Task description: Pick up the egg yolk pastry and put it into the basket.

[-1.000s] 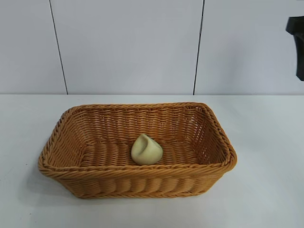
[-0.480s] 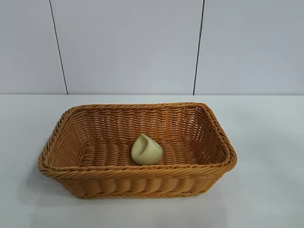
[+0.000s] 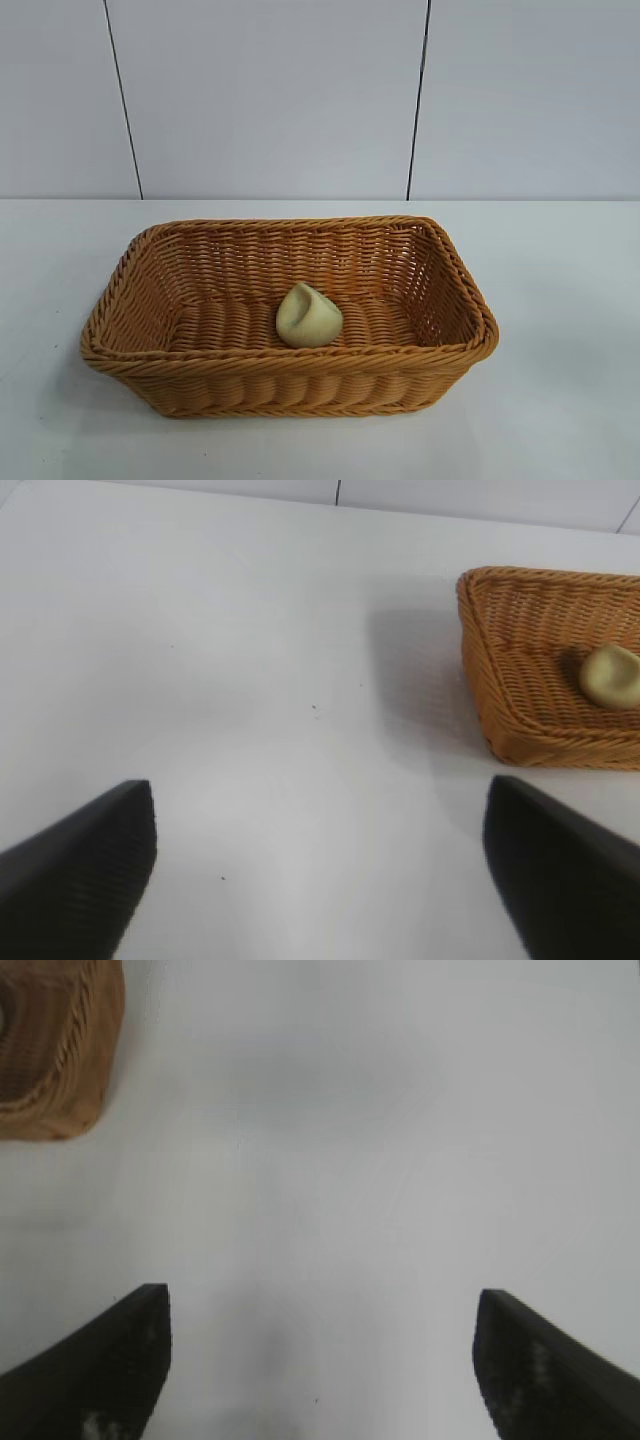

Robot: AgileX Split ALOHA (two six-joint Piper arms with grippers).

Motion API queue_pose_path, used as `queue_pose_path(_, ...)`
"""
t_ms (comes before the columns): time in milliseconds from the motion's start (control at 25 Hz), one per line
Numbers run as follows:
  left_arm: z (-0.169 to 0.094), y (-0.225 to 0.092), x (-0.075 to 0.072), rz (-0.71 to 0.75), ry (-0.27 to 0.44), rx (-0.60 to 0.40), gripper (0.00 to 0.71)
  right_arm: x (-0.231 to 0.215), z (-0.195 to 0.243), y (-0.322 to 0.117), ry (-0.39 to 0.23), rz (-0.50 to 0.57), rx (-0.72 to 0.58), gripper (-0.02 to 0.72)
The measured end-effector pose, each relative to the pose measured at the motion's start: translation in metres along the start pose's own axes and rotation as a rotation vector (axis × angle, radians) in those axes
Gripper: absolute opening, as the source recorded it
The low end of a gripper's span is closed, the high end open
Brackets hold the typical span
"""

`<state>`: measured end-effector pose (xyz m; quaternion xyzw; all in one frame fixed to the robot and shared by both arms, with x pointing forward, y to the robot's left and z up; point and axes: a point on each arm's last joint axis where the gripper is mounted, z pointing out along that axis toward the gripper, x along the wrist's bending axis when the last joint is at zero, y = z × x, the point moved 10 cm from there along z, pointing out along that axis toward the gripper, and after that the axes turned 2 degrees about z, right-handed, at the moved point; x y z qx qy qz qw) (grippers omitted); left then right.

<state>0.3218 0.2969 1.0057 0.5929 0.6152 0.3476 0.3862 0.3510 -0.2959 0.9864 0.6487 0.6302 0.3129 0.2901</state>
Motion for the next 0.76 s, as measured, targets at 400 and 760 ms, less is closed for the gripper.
queue_pose_path(400, 0.0, 0.0, 0.0, 0.0, 0.0, 0.0, 0.643, 0.0, -0.035, 0.002, 0.013, 0.0, -0.246, 0.596)
queue_pose_path(760, 0.0, 0.0, 0.0, 0.0, 0.0, 0.0, 0.643, 0.0, -0.035, 0.003, 0.013, 0.0, -0.247, 0.596)
